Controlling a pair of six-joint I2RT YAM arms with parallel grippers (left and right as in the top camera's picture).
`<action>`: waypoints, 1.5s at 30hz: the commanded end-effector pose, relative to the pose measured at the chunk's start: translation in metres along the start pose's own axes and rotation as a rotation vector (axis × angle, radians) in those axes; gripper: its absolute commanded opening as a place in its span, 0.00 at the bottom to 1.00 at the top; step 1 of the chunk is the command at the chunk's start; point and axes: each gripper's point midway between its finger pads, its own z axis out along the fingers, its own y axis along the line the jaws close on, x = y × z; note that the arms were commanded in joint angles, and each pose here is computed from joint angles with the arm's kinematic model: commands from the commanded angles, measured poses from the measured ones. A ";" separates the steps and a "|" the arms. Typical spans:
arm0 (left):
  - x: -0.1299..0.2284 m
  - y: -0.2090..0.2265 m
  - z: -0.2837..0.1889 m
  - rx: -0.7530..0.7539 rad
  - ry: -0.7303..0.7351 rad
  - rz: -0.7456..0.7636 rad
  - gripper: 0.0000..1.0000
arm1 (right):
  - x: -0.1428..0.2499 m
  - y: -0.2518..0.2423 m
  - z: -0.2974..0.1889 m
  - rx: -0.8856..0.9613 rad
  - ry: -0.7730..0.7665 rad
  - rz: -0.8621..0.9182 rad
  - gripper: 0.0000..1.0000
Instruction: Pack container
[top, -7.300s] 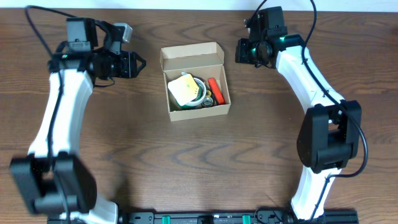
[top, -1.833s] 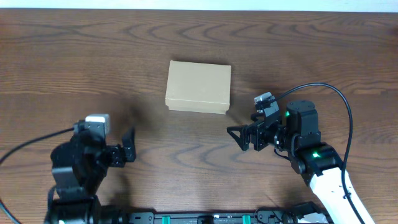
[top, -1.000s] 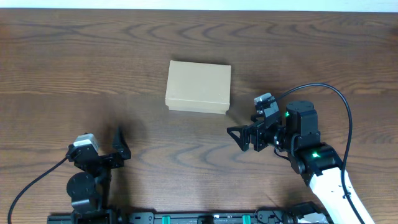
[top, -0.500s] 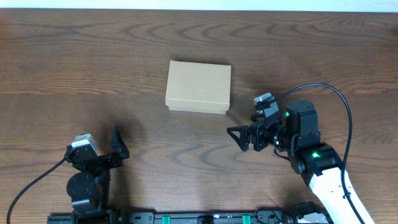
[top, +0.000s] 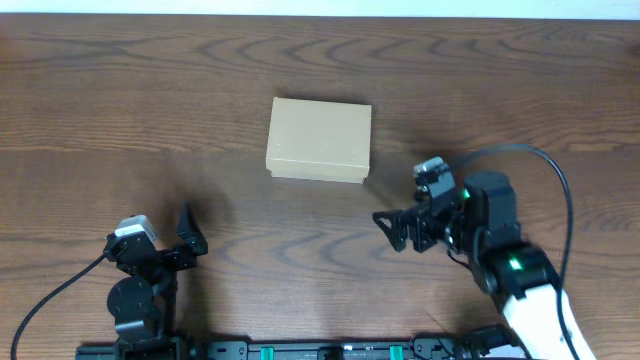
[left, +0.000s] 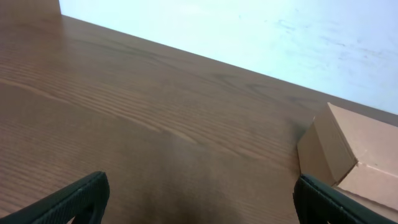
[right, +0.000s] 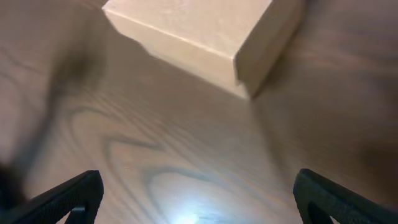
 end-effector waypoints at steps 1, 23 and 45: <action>0.012 0.007 0.003 -0.028 0.021 -0.013 0.95 | 0.001 -0.001 -0.017 0.092 -0.079 -0.250 0.99; 0.012 0.007 0.003 -0.028 0.021 -0.013 0.95 | 0.052 0.024 -0.028 0.035 -0.414 -0.415 0.99; 0.012 0.007 0.003 -0.028 0.021 -0.013 0.95 | 0.054 0.031 -0.027 0.007 -0.409 -0.430 0.99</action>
